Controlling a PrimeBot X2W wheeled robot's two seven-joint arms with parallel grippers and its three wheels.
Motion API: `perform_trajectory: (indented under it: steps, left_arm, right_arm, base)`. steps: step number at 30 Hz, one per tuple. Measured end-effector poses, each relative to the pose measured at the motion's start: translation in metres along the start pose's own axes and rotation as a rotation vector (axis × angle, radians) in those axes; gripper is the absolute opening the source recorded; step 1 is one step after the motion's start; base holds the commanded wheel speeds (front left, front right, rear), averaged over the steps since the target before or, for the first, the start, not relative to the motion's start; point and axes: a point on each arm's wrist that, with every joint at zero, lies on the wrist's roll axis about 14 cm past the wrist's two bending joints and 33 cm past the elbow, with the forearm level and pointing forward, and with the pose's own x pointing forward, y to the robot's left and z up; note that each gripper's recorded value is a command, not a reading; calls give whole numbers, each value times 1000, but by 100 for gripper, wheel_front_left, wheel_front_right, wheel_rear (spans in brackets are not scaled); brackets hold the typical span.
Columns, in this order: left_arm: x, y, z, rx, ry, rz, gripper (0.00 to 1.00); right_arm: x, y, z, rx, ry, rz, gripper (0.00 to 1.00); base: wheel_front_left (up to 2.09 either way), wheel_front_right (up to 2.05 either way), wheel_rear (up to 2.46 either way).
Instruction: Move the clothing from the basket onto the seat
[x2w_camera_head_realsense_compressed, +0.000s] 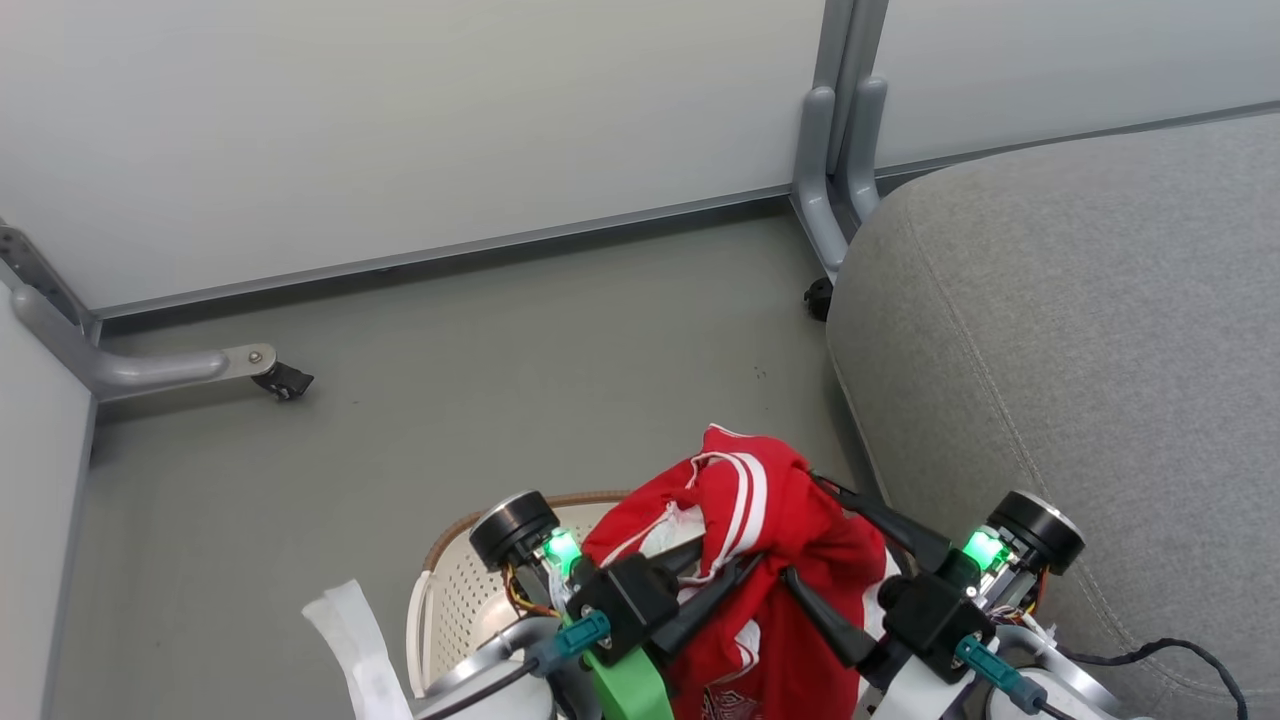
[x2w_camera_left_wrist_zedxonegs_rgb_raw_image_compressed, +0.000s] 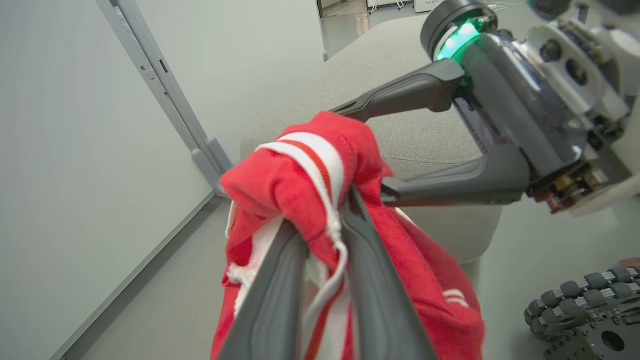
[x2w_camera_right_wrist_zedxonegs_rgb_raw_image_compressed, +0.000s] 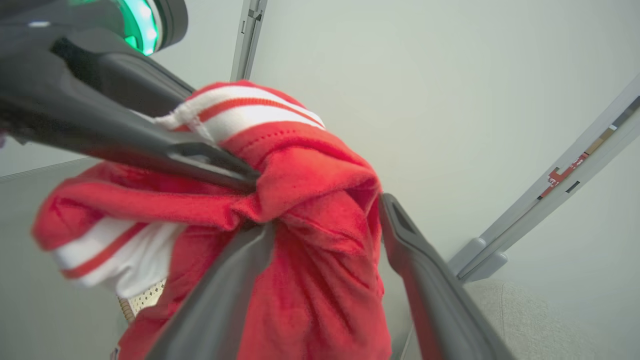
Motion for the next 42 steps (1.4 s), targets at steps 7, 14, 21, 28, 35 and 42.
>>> perform_trajectory:
  steps: [7,14,21,28,35,42]
  left_arm:
    - [2,-8,6,-16,-25,-25,0]
    - [1,-8,8,-18,-33,-24,0]
    - [2,-3,11,-31,-48,-2,0]
    - [2,3,12,-40,-59,23,0]
    - [1,7,15,-49,-73,43,0]
    - [1,7,16,-54,-78,44,0]
  right_arm:
    - [0,18,-15,37,42,62,0]
    - [-1,17,-14,45,40,56,0]
    - [-2,11,-16,74,46,25,0]
    - [-6,8,-22,113,61,-12,0]
    - [-8,5,-22,142,60,-46,0]
    - [-10,6,-21,153,55,-56,0]
  base:
    - [0,0,0]
    - [0,0,0]
    - [0,0,0]
    - [0,0,0]
    - [0,0,0]
    - [0,0,0]
